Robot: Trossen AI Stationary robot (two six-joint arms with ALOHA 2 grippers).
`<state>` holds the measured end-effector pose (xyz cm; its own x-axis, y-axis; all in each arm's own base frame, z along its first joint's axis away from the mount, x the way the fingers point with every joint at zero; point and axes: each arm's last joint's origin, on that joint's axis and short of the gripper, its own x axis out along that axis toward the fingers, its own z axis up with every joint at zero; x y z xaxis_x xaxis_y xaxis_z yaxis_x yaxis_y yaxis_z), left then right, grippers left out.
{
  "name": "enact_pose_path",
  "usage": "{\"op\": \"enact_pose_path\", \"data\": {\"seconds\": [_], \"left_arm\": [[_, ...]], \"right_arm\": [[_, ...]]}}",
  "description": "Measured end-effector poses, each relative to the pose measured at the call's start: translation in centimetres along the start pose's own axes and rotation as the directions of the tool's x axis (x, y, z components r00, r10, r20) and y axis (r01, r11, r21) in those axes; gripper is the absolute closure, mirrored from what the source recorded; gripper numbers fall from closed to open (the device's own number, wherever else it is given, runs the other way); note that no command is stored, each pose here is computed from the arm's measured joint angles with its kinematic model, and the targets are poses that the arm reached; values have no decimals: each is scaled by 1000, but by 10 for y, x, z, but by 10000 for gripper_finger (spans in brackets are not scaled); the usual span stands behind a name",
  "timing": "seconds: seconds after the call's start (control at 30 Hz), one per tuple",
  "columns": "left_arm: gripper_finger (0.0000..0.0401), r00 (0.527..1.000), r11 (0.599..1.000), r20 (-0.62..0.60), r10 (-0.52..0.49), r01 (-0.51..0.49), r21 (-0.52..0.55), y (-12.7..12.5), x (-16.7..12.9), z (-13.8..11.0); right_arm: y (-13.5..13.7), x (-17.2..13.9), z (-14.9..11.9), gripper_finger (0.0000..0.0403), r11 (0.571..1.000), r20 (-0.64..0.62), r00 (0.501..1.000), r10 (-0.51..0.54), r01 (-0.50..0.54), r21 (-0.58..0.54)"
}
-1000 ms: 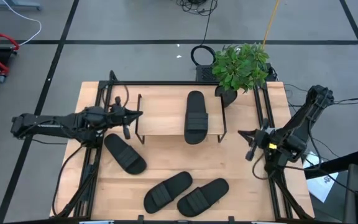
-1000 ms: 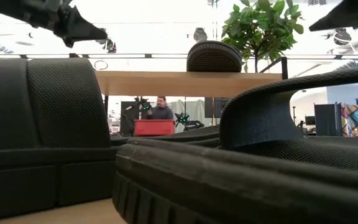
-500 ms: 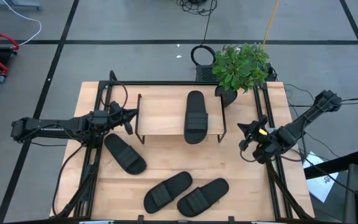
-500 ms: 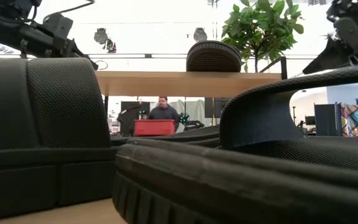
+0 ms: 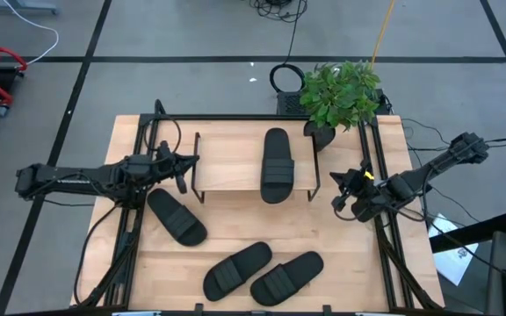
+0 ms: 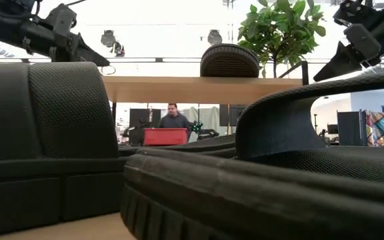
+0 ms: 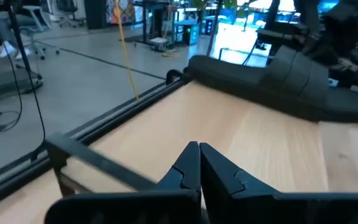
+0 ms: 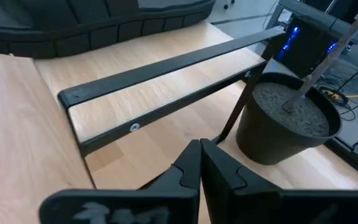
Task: Pick and place slides into the shelf
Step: Adjust the shelf
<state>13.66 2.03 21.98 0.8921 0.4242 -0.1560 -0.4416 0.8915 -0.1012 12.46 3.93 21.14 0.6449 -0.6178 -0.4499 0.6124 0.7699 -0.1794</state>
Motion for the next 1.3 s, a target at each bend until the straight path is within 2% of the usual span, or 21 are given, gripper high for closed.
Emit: {"op": "enact_pose_path", "data": {"seconds": [0.13,0.2,0.3,0.43,0.53,0.8,1.3], "left_arm": [[401,999,997,-20,32,-30,76,-2,-9,6],[401,998,995,-12,62,-61,79,-2,-14,8],[401,995,995,-49,90,-87,51,0,-21,4],[401,970,982,-153,190,-189,21,5,-25,-10],[401,956,976,-202,213,-219,-5,5,-26,-16],[401,939,969,-271,212,-237,-64,-1,-20,-24],[401,922,984,-367,123,-162,-78,-23,4,-39]], "right_arm": [[0,0,0,403,1000,-8,1000,4,-4,-3],[0,0,-1,403,1000,-21,1000,17,-17,-4],[0,3,-7,403,1000,-29,1000,9,-10,-22],[-1,6,-15,403,998,-40,999,-3,0,-56],[2,8,-14,403,998,-39,999,24,-26,-60],[9,13,-2,403,993,5,996,89,-88,-82],[16,24,-5,403,991,-39,997,65,-69,-115]]}}
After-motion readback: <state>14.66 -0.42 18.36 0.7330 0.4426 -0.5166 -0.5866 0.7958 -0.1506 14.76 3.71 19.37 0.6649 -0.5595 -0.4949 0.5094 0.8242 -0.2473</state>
